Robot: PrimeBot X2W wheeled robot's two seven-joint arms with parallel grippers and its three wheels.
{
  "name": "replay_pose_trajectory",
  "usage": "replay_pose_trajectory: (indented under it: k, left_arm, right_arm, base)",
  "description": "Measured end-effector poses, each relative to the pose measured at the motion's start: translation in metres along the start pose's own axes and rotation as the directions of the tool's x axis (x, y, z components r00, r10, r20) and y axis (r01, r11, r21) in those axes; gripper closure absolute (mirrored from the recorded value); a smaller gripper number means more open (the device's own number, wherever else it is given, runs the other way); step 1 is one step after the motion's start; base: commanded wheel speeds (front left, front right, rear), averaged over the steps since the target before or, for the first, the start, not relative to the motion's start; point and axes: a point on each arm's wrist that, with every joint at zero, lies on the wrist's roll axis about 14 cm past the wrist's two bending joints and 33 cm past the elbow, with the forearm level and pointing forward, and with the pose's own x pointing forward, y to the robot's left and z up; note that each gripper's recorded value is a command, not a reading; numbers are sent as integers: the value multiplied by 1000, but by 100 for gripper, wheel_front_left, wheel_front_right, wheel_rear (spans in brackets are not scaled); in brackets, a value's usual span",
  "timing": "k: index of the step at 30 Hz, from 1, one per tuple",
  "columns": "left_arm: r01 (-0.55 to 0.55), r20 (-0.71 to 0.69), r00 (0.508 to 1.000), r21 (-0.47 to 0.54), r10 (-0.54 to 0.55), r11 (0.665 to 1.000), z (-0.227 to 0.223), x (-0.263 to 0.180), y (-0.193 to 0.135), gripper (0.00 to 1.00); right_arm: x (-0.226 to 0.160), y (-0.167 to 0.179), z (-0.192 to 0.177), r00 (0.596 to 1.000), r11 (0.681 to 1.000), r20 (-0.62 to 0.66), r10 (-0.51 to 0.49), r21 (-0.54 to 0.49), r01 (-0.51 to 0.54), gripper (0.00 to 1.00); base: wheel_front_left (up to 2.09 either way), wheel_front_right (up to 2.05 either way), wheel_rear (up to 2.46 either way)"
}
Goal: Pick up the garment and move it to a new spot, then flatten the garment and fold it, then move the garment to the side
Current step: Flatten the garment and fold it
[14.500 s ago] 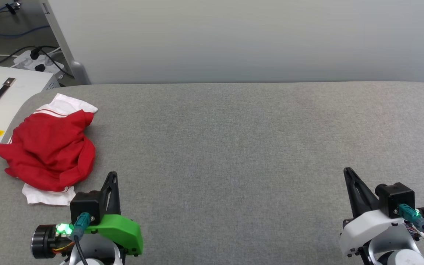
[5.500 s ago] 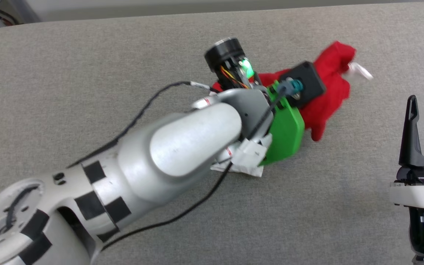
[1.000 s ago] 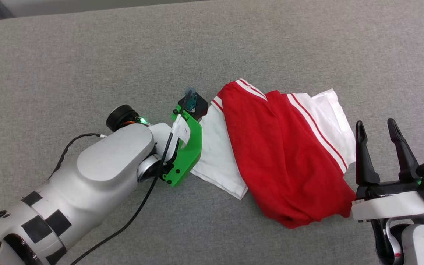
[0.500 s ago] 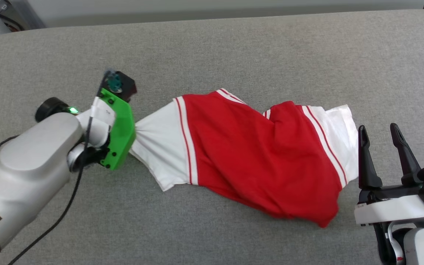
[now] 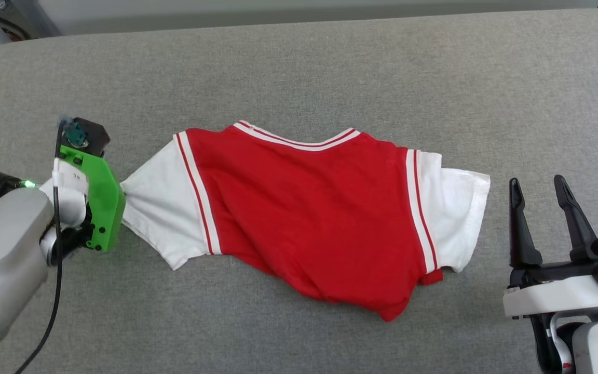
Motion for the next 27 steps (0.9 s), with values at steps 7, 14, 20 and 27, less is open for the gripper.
replay_pose_trajectory:
  k: [7, 14, 20, 27]
  left_arm:
    - [-85, 351, 933, -6, 81, 996, 41, -22, 2, 0]
    - [-187, 658, 726, -93, 202, 978, 79, -72, 8, 0]
    - [-248, 750, 579, -211, 319, 946, 87, -112, 8, 0]
    - [-317, 787, 449, -303, 424, 899, 68, -142, 1, 0]
  right_arm:
    - [-3, -12, 24, 998, 999, 59, -11, -44, 13, 0]
    - [14, -21, 67, 983, 992, 180, 27, -123, -5, 0]
    - [40, -20, 83, 972, 971, 194, 135, -219, -92, 0]
    - [67, -8, 41, 957, 935, -126, 260, -213, -282, 0]
  base:
    - [0, 0, 0]
    - [0, 0, 0]
    - [0, 0, 0]
    - [0, 0, 0]
